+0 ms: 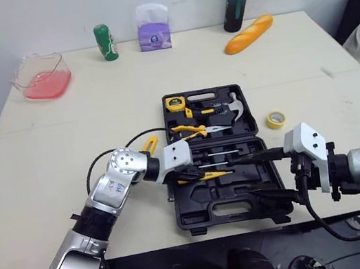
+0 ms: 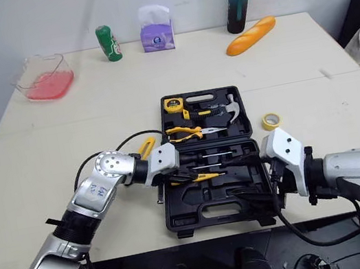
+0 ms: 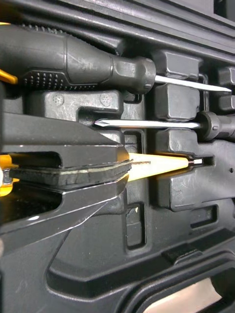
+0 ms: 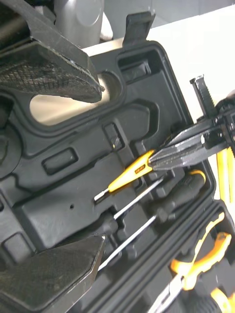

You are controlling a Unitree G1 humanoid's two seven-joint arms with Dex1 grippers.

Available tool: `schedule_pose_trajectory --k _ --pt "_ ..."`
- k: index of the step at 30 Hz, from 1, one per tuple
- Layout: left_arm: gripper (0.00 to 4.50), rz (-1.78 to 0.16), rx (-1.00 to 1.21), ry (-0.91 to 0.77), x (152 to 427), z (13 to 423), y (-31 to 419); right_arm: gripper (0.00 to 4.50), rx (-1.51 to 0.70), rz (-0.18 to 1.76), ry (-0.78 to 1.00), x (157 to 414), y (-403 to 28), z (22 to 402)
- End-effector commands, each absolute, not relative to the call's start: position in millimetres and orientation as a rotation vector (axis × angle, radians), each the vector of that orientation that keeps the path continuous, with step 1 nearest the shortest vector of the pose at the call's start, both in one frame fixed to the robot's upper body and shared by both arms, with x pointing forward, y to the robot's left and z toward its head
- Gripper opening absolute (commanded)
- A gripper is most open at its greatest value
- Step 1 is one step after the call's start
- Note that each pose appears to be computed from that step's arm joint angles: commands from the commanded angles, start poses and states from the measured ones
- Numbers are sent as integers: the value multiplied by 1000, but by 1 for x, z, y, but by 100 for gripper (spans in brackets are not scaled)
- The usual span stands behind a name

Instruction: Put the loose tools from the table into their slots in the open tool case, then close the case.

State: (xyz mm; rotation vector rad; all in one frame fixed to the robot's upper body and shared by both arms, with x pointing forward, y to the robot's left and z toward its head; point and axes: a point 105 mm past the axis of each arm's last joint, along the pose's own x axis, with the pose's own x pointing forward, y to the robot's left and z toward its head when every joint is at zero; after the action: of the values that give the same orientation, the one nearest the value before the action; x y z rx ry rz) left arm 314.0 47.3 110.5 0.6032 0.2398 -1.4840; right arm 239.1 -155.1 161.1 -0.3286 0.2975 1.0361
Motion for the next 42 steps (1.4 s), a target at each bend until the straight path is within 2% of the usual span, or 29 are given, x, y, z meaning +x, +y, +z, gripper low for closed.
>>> schedule_pose_trajectory --k 1,2,6,10,11,13,18,22,25,29,32,36,42 --pt "3 -1443 494 281 314 104 59 450 -356 971 262 245 -169 170" --pt "3 -1441 447 239 314 115 60 450 -356 951 259 247 -174 171" --pt "129 -1329 254 125 312 165 103 450 -337 741 245 257 -229 186" --pt "305 -1040 208 101 314 177 172 450 -333 511 266 254 -300 191" --pt "341 -965 196 129 312 176 197 450 -329 448 274 250 -319 192" --pt "443 -812 169 207 302 167 249 450 -331 341 292 241 -354 190" --pt "448 -415 132 312 272 159 356 450 -316 175 332 214 -407 189" --pt "448 -315 149 325 259 162 385 450 -305 111 322 208 -424 190" --pt "448 -257 165 331 259 162 393 450 -300 104 326 209 -425 184" --pt "448 -318 168 329 272 163 371 450 -306 159 305 221 -409 185" --pt "448 -433 176 345 281 163 329 450 -309 266 265 231 -378 194" --pt "448 -520 154 397 289 159 278 450 -306 497 226 239 -312 202" --pt "448 -563 104 439 303 150 214 450 -290 893 151 232 -200 212"
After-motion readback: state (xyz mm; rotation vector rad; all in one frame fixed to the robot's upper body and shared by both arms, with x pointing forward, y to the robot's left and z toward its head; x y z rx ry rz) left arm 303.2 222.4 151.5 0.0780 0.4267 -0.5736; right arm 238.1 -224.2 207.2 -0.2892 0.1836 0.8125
